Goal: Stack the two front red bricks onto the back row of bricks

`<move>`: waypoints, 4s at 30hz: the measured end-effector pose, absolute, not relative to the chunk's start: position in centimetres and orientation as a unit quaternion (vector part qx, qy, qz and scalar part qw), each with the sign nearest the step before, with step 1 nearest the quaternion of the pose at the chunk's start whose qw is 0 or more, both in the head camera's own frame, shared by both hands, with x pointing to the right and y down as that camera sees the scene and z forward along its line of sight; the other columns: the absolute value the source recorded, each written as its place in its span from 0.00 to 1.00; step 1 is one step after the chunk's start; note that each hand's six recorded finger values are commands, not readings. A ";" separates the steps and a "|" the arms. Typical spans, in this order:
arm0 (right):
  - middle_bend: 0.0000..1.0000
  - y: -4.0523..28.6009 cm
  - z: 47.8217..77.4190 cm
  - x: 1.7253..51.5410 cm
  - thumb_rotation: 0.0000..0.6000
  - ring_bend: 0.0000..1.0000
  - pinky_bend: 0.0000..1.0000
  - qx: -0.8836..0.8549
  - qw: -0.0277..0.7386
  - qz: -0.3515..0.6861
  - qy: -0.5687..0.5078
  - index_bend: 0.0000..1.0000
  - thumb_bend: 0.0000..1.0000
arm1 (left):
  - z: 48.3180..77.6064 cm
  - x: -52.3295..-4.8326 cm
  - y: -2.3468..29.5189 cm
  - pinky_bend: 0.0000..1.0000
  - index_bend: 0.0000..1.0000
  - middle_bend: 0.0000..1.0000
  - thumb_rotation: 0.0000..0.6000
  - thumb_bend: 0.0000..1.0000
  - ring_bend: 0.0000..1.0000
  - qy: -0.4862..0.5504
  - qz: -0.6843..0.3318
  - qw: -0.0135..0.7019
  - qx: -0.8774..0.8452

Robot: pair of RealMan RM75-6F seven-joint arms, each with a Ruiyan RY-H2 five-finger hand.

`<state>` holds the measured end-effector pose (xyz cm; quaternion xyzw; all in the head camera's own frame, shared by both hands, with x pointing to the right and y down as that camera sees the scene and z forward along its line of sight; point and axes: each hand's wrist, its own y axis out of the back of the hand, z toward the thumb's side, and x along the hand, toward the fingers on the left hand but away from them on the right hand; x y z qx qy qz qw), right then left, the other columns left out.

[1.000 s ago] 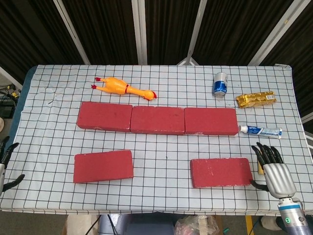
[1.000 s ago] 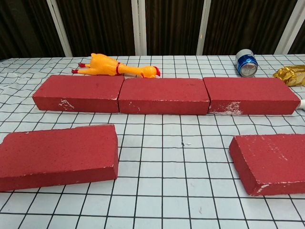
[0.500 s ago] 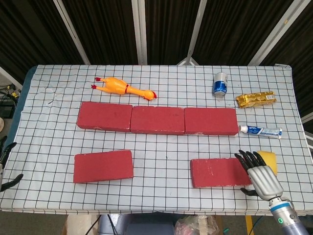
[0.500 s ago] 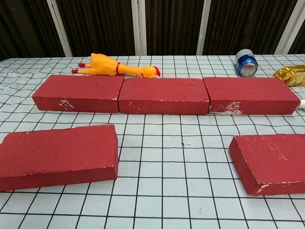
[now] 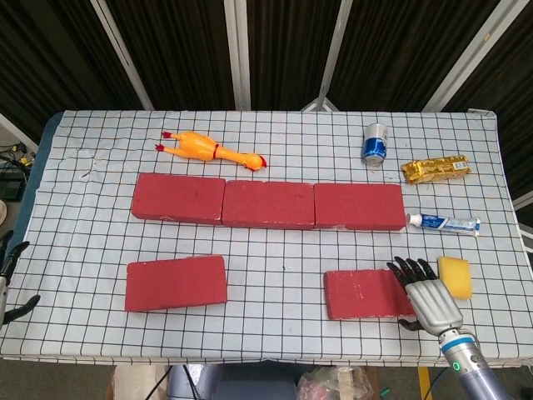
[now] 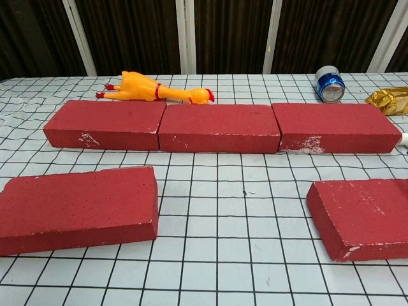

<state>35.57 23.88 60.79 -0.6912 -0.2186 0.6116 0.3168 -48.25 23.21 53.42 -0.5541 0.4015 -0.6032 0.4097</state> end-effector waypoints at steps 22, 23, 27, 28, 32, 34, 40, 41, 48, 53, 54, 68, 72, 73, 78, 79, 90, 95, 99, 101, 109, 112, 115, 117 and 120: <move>0.00 25.0 63.2 33.7 1.00 0.00 0.00 -0.694 0.301 0.628 -0.181 0.00 0.17 | 53.8 -48.1 23.2 0.10 0.17 0.00 1.00 0.00 0.00 0.396 -0.607 0.410 -0.554; 0.00 25.0 63.2 33.5 1.00 0.00 0.00 -0.696 0.302 0.627 -0.179 0.00 0.17 | 53.8 -48.1 23.1 0.10 0.17 0.00 1.00 0.00 0.00 0.396 -0.607 0.410 -0.554; 0.00 25.2 63.6 32.6 1.00 0.00 0.00 -0.700 0.306 0.623 -0.170 0.00 0.17 | 53.8 -48.1 23.1 0.10 0.17 0.00 1.00 0.00 0.00 0.396 -0.608 0.410 -0.553; 0.00 25.2 63.7 32.4 1.00 0.00 0.00 -0.701 0.306 0.622 -0.169 0.00 0.17 | 53.9 -48.1 23.1 0.10 0.17 0.00 1.00 0.00 0.00 0.396 -0.608 0.410 -0.553; 0.00 25.0 64.0 31.8 1.00 0.00 0.00 -0.702 0.306 0.621 -0.170 0.00 0.17 | 53.9 -48.2 23.1 0.10 0.17 0.00 1.00 0.00 0.00 0.397 -0.608 0.410 -0.552; 0.00 24.8 64.1 31.5 1.00 0.00 0.00 -0.702 0.307 0.620 -0.170 0.00 0.17 | 53.9 -48.2 23.1 0.10 0.17 0.00 1.00 0.00 0.00 0.397 -0.609 0.410 -0.551; 0.00 24.1 64.0 30.9 1.00 0.00 0.00 -0.701 0.310 0.617 -0.178 0.00 0.17 | 54.0 -48.1 23.1 0.10 0.17 0.00 1.00 0.00 0.00 0.396 -0.609 0.409 -0.553; 0.00 24.1 64.0 30.9 1.00 0.00 0.00 -0.701 0.310 0.617 -0.178 0.00 0.17 | 54.0 -48.1 23.1 0.10 0.17 0.00 1.00 0.00 0.00 0.396 -0.609 0.408 -0.553; 0.00 23.6 63.7 30.5 1.00 0.00 0.00 -0.699 0.313 0.617 -0.181 0.00 0.17 | 54.0 -48.1 23.1 0.10 0.17 0.00 1.00 0.00 0.00 0.396 -0.609 0.408 -0.554; 0.00 23.5 63.9 30.2 1.00 0.00 0.00 -0.699 0.313 0.619 -0.174 0.00 0.17 | 54.0 -48.0 23.1 0.10 0.17 0.00 1.00 0.00 0.00 0.395 -0.609 0.408 -0.555; 0.00 23.4 63.9 30.2 1.00 0.00 0.00 -0.699 0.313 0.620 -0.172 0.00 0.17 | 54.0 -48.0 23.1 0.10 0.17 0.00 1.00 0.00 0.00 0.395 -0.608 0.408 -0.555; 0.00 22.9 64.2 28.7 1.00 0.00 0.00 -0.688 0.333 0.628 -0.149 0.00 0.17 | 54.2 -48.0 23.1 0.10 0.17 0.00 1.00 0.00 0.00 0.393 -0.610 0.406 -0.556; 0.07 22.8 64.4 28.5 1.00 0.01 0.00 -0.683 0.340 0.631 -0.140 0.03 0.17 | 54.2 -48.1 23.1 0.10 0.17 0.00 1.00 0.00 0.00 0.393 -0.611 0.405 -0.555; 0.10 22.8 64.5 28.4 1.00 0.03 0.00 -0.681 0.340 0.634 -0.138 0.05 0.17 | 54.2 -48.1 23.1 0.10 0.17 0.00 1.00 0.00 0.00 0.393 -0.611 0.405 -0.555; 0.19 22.9 64.8 28.2 1.00 0.07 0.00 -0.677 0.343 0.638 -0.128 0.13 0.17 | 54.1 -48.1 23.1 0.10 0.17 0.00 1.00 0.00 0.00 0.395 -0.611 0.403 -0.555; 0.19 22.9 64.9 28.1 1.00 0.09 0.00 -0.676 0.344 0.639 -0.127 0.15 0.17 | 54.1 -48.1 23.1 0.10 0.17 0.00 1.00 0.00 0.00 0.395 -0.611 0.403 -0.556; 0.24 22.0 64.6 27.8 1.00 0.14 0.00 -0.671 0.356 0.635 -0.143 0.30 0.17 | 54.2 -48.0 23.3 0.10 0.17 0.00 1.00 0.00 0.00 0.392 -0.610 0.398 -0.562; 0.24 19.9 63.0 28.1 1.00 0.14 0.00 -0.665 0.363 0.630 -0.172 0.31 0.17 | 54.2 -48.0 23.2 0.10 0.17 0.00 1.00 0.00 0.00 0.393 -0.610 0.397 -0.562; 0.24 17.2 61.5 28.6 1.00 0.14 0.00 -0.653 0.367 0.632 -0.198 0.31 0.17 | 54.2 -48.0 23.2 0.10 0.17 0.00 1.00 0.00 0.00 0.394 -0.610 0.397 -0.562; 0.24 15.7 60.8 28.9 1.00 0.14 0.00 -0.647 0.364 0.636 -0.209 0.31 0.17 | 54.3 -48.0 23.2 0.10 0.17 0.00 1.00 0.00 0.00 0.393 -0.611 0.396 -0.562; 0.24 10.1 59.3 28.6 1.00 0.14 0.00 -0.628 0.351 0.657 -0.224 0.31 0.17 | 54.5 -48.3 23.1 0.10 0.17 0.00 1.00 0.00 0.00 0.392 -0.618 0.396 -0.555; 0.24 7.9 59.2 27.3 1.00 0.14 0.00 -0.622 0.351 0.665 -0.219 0.31 0.17 | 54.7 -48.3 23.0 0.10 0.17 0.00 1.00 0.00 0.00 0.390 -0.622 0.397 -0.552; 0.24 5.6 59.4 25.4 1.00 0.14 0.00 -0.615 0.354 0.672 -0.212 0.31 0.17 | 54.8 -48.4 22.8 0.10 0.17 0.00 1.00 0.00 0.00 0.390 -0.625 0.399 -0.546; 0.24 4.2 59.7 23.9 1.00 0.14 0.00 -0.612 0.356 0.674 -0.209 0.31 0.17 | 54.9 -48.5 22.7 0.10 0.17 0.00 1.00 0.00 0.00 0.393 -0.628 0.399 -0.541; 0.24 2.6 60.7 21.5 1.00 0.14 0.00 -0.614 0.356 0.672 -0.210 0.31 0.17 | 54.9 -48.7 22.6 0.10 0.17 0.00 1.00 0.00 0.00 0.396 -0.630 0.398 -0.536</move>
